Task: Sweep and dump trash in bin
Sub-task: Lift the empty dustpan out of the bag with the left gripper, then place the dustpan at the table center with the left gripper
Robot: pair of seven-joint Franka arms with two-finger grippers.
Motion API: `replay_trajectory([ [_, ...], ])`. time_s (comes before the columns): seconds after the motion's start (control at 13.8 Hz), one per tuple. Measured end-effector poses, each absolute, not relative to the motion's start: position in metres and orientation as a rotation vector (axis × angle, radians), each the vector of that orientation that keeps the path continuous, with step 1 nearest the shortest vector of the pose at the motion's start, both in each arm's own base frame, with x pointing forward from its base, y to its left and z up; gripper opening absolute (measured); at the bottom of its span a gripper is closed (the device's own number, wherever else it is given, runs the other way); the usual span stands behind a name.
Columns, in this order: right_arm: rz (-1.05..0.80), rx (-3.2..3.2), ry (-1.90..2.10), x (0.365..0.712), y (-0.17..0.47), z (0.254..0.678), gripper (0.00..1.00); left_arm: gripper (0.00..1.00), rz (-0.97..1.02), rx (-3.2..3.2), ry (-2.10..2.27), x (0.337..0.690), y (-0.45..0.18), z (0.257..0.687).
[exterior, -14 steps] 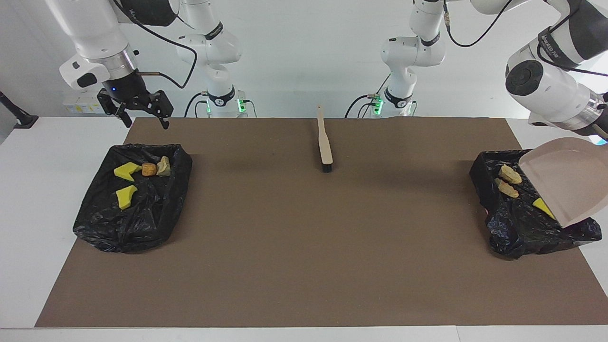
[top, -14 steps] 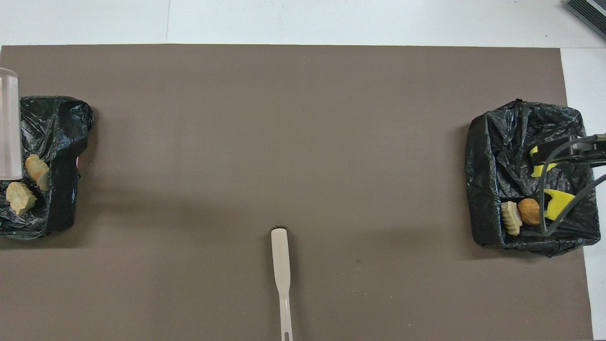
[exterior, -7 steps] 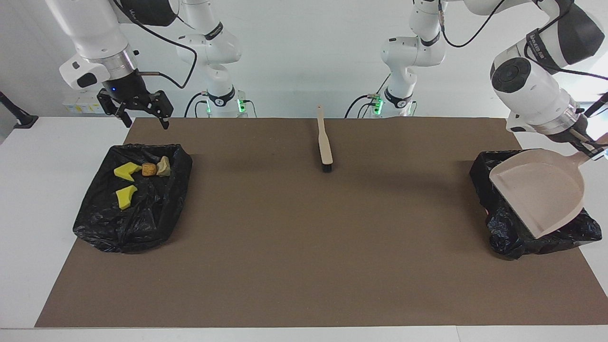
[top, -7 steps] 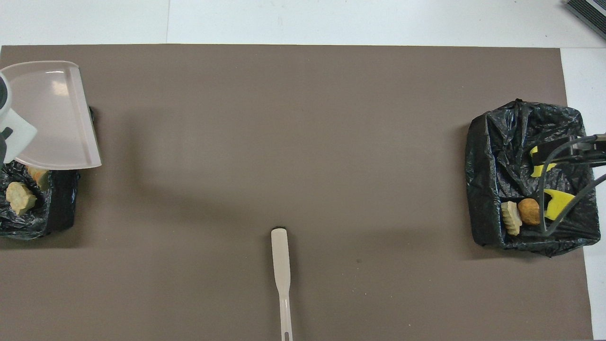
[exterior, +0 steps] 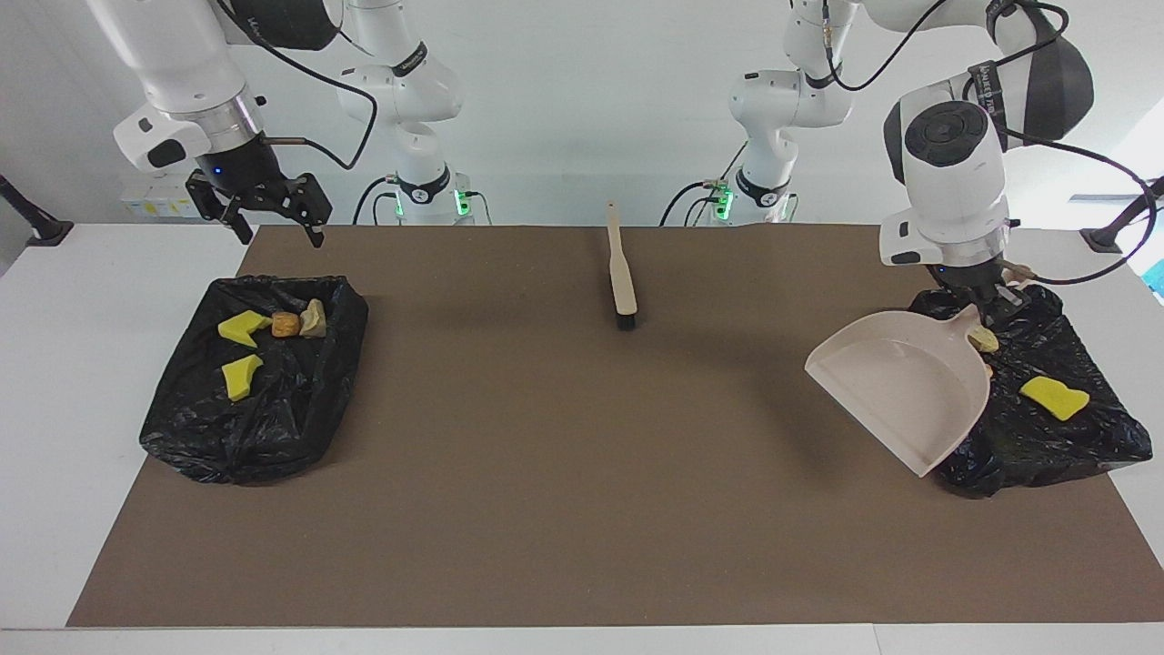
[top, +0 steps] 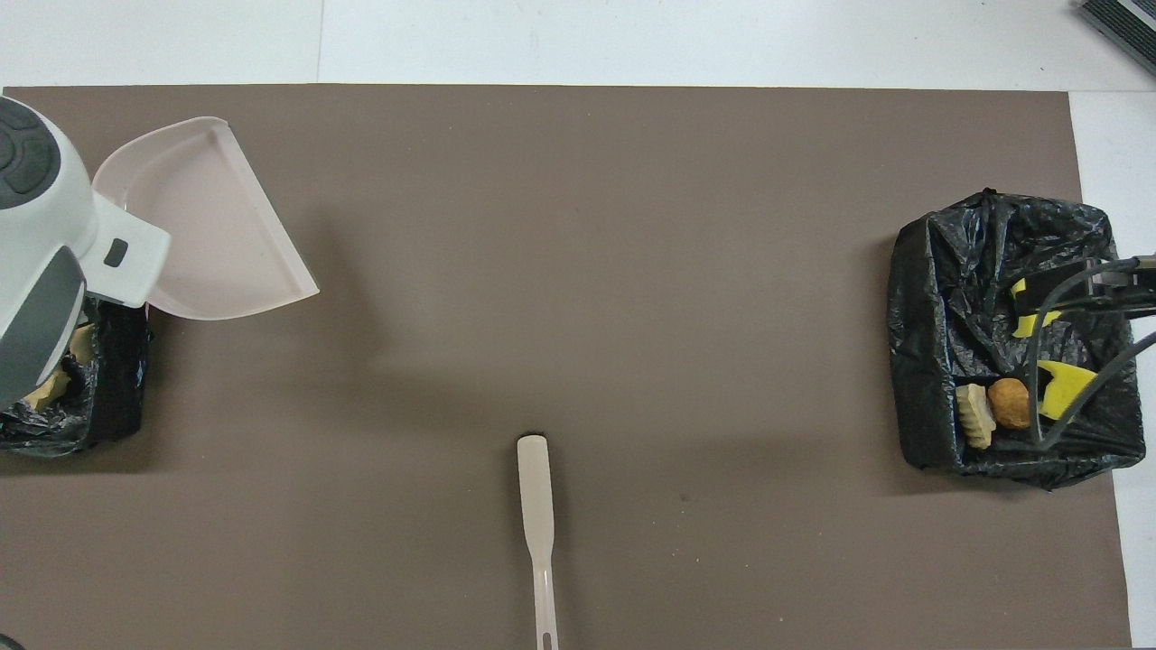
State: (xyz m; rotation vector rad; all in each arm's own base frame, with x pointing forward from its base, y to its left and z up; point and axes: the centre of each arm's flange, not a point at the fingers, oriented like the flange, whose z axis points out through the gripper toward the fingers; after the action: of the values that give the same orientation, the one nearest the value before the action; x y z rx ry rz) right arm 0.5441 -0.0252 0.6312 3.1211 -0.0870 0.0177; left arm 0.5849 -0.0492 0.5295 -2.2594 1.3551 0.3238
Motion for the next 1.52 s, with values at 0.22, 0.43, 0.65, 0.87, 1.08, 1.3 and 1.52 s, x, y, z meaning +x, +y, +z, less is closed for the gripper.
replay_trajectory([
  [0.22, 0.018, 3.121, -0.087, 0.544, -0.025, 0.631, 1.0, 0.32, 0.273, -2.407, 1.27, 0.579, -0.073, 0.523],
  [0.43, 0.018, 3.121, -0.087, 0.544, -0.025, 0.631, 1.0, 0.32, 0.243, -2.52, 1.155, 0.574, -0.096, 0.511],
  [0.65, 0.018, 3.121, -0.087, 0.544, -0.025, 0.631, 1.0, 0.32, 0.23, -2.627, 1.017, 0.567, -0.14, 0.487],
  [0.87, 0.018, 3.121, -0.087, 0.544, -0.025, 0.631, 1.0, 0.32, 0.221, -2.695, 0.846, 0.561, -0.199, 0.449],
  [1.08, 0.018, 3.121, -0.087, 0.544, -0.025, 0.631, 1.0, 0.32, 0.203, -2.755, 0.703, 0.559, -0.238, 0.418],
  [1.3, 0.018, 3.121, -0.087, 0.544, -0.025, 0.631, 1.0, 0.32, 0.17, -2.845, 0.556, 0.559, -0.268, 0.405],
  [1.52, 0.018, 3.121, -0.087, 0.544, -0.025, 0.631, 1.0, 0.32, 0.112, -2.981, 0.388, 0.561, -0.289, 0.406],
])
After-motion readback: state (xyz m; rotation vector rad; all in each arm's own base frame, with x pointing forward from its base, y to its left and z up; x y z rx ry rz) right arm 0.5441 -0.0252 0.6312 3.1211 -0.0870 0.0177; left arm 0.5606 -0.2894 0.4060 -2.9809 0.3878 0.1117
